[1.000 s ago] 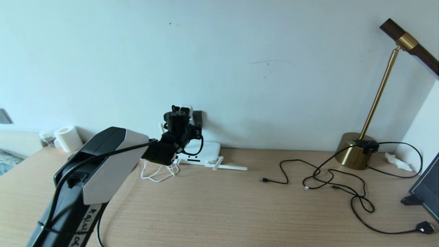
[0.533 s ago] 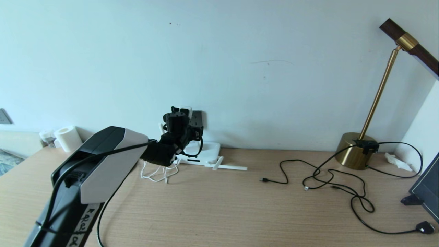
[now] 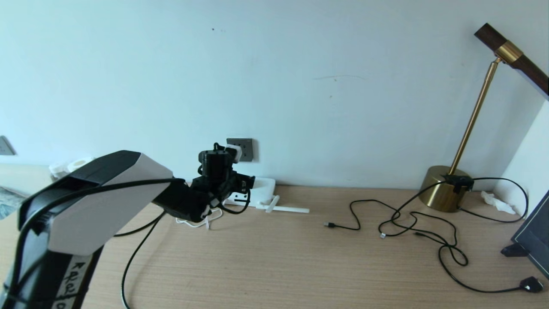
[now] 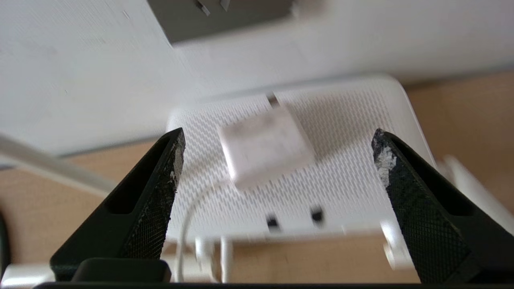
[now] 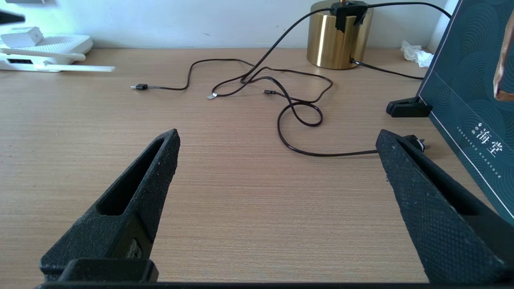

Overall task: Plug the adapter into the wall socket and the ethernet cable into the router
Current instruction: Hand it to the other hand

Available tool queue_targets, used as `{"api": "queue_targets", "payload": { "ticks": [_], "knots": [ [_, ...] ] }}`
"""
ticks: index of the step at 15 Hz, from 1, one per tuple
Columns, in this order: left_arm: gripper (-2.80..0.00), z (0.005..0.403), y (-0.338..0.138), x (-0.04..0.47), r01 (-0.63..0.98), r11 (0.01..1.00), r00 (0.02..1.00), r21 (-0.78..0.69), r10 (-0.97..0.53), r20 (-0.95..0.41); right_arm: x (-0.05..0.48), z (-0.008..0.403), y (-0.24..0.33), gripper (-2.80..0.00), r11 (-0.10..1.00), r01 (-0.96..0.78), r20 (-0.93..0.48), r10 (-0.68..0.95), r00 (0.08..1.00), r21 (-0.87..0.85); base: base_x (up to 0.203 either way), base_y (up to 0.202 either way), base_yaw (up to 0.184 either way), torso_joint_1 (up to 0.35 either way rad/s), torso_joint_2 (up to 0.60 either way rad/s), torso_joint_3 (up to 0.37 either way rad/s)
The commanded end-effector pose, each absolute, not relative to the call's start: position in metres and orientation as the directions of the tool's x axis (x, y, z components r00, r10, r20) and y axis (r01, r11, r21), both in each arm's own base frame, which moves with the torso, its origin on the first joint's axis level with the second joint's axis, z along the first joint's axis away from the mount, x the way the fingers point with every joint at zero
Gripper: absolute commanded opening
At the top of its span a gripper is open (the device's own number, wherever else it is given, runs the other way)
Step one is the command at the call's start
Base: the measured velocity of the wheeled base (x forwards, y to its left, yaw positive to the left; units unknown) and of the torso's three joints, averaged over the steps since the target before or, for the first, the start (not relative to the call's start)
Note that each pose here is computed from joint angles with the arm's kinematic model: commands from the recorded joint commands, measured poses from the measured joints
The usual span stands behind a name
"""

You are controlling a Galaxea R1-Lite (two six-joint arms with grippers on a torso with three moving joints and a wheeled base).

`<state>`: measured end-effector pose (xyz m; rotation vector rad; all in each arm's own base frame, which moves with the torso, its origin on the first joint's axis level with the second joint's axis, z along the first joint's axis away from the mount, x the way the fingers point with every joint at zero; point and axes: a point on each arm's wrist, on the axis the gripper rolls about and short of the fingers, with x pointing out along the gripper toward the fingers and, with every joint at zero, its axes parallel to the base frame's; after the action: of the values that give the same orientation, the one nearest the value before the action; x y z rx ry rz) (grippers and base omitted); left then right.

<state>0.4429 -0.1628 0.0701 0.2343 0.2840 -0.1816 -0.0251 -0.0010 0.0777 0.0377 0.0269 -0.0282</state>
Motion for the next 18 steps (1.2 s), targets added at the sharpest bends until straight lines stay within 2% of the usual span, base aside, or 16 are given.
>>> {"api": "queue_targets", "payload": {
  "ticks": [1, 2, 5, 11, 14, 18],
  "knots": [
    [0.0, 0.088, -0.165, 0.411, 0.249, 0.943, 0.933, 0.22, -0.172, -0.317, -0.025, 0.078, -0.001, 0.0, 0.999, 0.027, -0.028, -0.026, 0.999, 0.037, 0.0, 0.0, 0.0, 0.0, 0.0, 0.0],
    [0.0, 0.091, -0.173, 0.4, 0.284, 0.928, 0.924, 0.242, -0.197, -0.328, -0.025, 0.078, -0.001, 0.0, 0.999, 0.027, -0.028, -0.026, 0.999, 0.037, 0.0, 0.0, 0.0, 0.0, 0.0, 0.0],
    [0.0, 0.093, -0.184, 0.41, 0.298, 0.919, 0.912, 0.257, -0.195, -0.36, -0.025, 0.078, -0.001, 0.0, 0.999, 0.029, -0.028, -0.028, 0.999, 0.037, 0.0, 0.0, 0.0, 0.0, 0.0, 0.0],
    [0.0, 0.111, -0.212, 0.433, 0.184, 0.975, 0.847, 0.125, -0.093, -0.523, -0.025, 0.078, -0.001, 0.0, 0.999, 0.029, -0.028, -0.028, 0.999, 0.037, 0.0, 0.0, 0.0, 0.0, 0.0, 0.0],
    [0.0, 0.095, -0.215, 0.445, 0.109, 0.99, 0.803, 0.087, -0.036, -0.595, -0.025, 0.078, -0.001, 0.0, 0.999, 0.028, -0.028, -0.027, 0.999, 0.037, 0.0, 0.0, 0.0, 0.0, 0.0, 0.0],
    [0.0, 0.082, -0.205, 0.456, 0.042, 0.998, 0.799, 0.051, -0.003, -0.601, -0.025, 0.078, -0.001, 0.0, 0.999, 0.029, -0.028, -0.028, 0.999, 0.037, 0.0, 0.0, 0.0, 0.0, 0.0, 0.0]
  ]
}}
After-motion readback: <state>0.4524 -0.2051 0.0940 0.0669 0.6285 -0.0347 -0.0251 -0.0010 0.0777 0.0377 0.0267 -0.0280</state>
